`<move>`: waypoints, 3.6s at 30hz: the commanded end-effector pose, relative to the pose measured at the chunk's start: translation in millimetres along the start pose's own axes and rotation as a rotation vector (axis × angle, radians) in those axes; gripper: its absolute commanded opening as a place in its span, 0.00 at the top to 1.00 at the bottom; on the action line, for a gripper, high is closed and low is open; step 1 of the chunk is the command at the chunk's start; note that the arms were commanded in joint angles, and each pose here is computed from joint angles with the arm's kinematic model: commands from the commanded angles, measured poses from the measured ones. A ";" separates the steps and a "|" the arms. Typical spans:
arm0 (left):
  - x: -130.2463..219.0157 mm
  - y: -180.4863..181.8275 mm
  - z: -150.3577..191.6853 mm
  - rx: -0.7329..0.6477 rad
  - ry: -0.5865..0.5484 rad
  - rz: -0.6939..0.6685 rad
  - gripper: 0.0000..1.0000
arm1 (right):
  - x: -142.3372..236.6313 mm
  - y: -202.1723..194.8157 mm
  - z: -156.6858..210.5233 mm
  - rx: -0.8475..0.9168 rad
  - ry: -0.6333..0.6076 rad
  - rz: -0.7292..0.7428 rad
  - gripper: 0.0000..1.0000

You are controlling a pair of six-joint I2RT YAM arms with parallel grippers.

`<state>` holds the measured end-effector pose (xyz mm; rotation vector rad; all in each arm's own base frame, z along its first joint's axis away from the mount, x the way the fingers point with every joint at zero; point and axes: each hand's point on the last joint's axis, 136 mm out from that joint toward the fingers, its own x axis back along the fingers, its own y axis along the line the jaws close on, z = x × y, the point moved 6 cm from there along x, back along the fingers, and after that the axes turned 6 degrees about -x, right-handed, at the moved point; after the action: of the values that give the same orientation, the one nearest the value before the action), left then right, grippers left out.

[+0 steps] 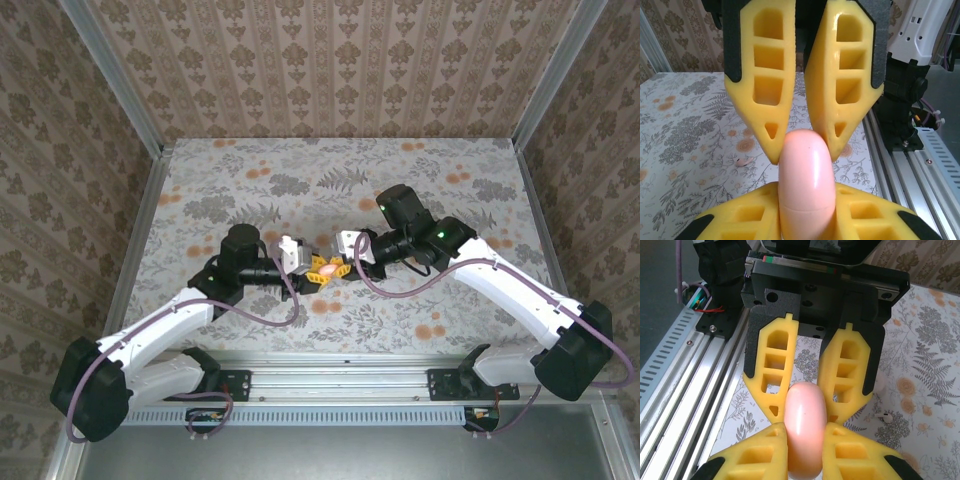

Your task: Insert the wireless bluetooth earbuds into the charging case

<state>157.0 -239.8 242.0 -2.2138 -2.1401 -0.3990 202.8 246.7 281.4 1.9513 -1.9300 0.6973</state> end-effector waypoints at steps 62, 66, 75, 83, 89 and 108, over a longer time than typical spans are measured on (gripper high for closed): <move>8.6 -3.6 -12.0 -0.024 -0.049 -0.073 0.83 | 29.5 -43.4 -12.0 -0.083 -0.064 0.348 0.52; 9.1 -1.8 -7.2 -0.013 -0.046 -0.098 0.83 | 34.4 -35.9 -16.5 -0.062 -0.097 0.337 0.51; 16.1 11.1 9.7 0.050 -0.045 -0.290 0.84 | 39.3 -25.4 -4.4 -0.208 -0.114 0.374 0.51; 32.9 14.9 25.8 0.128 -0.053 -0.488 0.84 | 46.2 -11.5 15.1 -0.395 -0.118 0.432 0.51; 43.9 13.1 29.0 0.144 -0.035 -0.565 0.84 | 45.5 -15.3 32.1 -0.690 -0.081 0.497 0.52; 54.8 15.1 47.1 0.207 0.024 -0.678 0.84 | 30.5 -15.9 69.4 -0.946 0.159 0.509 0.52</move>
<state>175.7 -184.3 216.0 -1.4257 -2.7034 -0.2283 224.9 183.8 237.5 0.7848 -2.0951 -0.1029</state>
